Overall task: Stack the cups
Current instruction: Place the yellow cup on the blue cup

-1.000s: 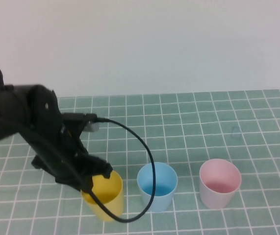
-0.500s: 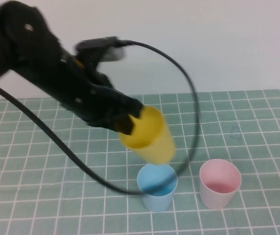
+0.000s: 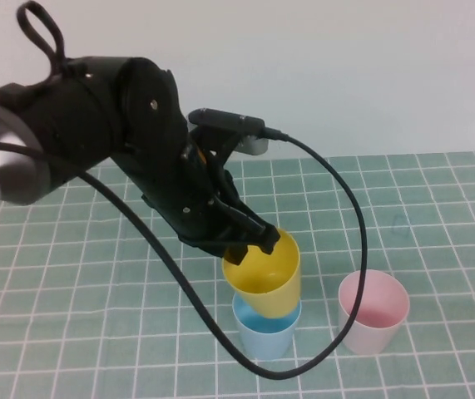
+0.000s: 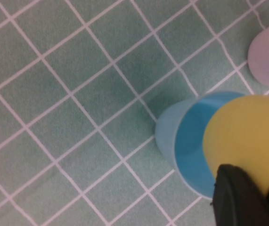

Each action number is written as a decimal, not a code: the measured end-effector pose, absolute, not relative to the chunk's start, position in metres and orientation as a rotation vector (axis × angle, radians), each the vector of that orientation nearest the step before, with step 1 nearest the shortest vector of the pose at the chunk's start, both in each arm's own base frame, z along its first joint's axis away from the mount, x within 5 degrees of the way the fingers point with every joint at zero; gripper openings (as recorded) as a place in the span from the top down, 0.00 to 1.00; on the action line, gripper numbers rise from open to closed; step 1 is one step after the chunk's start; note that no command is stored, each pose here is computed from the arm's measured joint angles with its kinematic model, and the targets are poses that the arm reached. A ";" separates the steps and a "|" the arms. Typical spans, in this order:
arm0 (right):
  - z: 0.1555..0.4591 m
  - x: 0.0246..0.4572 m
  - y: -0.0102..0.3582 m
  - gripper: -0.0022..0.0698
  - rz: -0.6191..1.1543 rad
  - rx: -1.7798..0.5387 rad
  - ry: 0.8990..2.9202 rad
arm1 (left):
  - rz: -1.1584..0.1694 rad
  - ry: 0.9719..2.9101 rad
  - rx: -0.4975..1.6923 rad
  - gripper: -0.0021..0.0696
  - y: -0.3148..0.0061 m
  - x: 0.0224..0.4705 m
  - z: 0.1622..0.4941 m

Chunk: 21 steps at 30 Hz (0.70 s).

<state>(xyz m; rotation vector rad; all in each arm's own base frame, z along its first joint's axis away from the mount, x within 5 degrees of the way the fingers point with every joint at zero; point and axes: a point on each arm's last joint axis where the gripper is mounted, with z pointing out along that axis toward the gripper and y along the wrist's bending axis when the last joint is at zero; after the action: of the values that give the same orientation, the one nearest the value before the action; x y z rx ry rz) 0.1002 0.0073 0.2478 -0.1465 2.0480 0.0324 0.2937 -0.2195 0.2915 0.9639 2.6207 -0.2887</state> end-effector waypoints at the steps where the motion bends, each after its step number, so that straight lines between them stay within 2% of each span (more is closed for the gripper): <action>1: 0.248 0.100 0.007 0.97 0.034 -0.145 2.048 | -0.287 2.627 0.966 0.95 -0.220 0.295 0.289; 9: 0.248 0.100 0.007 0.97 0.036 -0.144 2.048 | -0.271 2.677 0.984 0.95 -0.223 0.299 0.273; 17: 0.248 0.100 0.008 0.97 0.037 -0.143 2.048 | -0.265 2.677 1.002 0.95 -0.223 0.299 0.272; 21: 0.248 0.100 0.008 0.97 0.040 -0.139 2.048 | -0.264 2.680 1.006 0.90 -0.223 0.299 0.272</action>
<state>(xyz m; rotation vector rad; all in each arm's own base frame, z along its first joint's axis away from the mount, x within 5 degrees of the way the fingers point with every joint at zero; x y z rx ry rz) 0.1002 0.0075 0.2479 -0.1390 2.0480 0.0398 0.2990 -0.2232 0.2720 1.0057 2.6798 -0.2640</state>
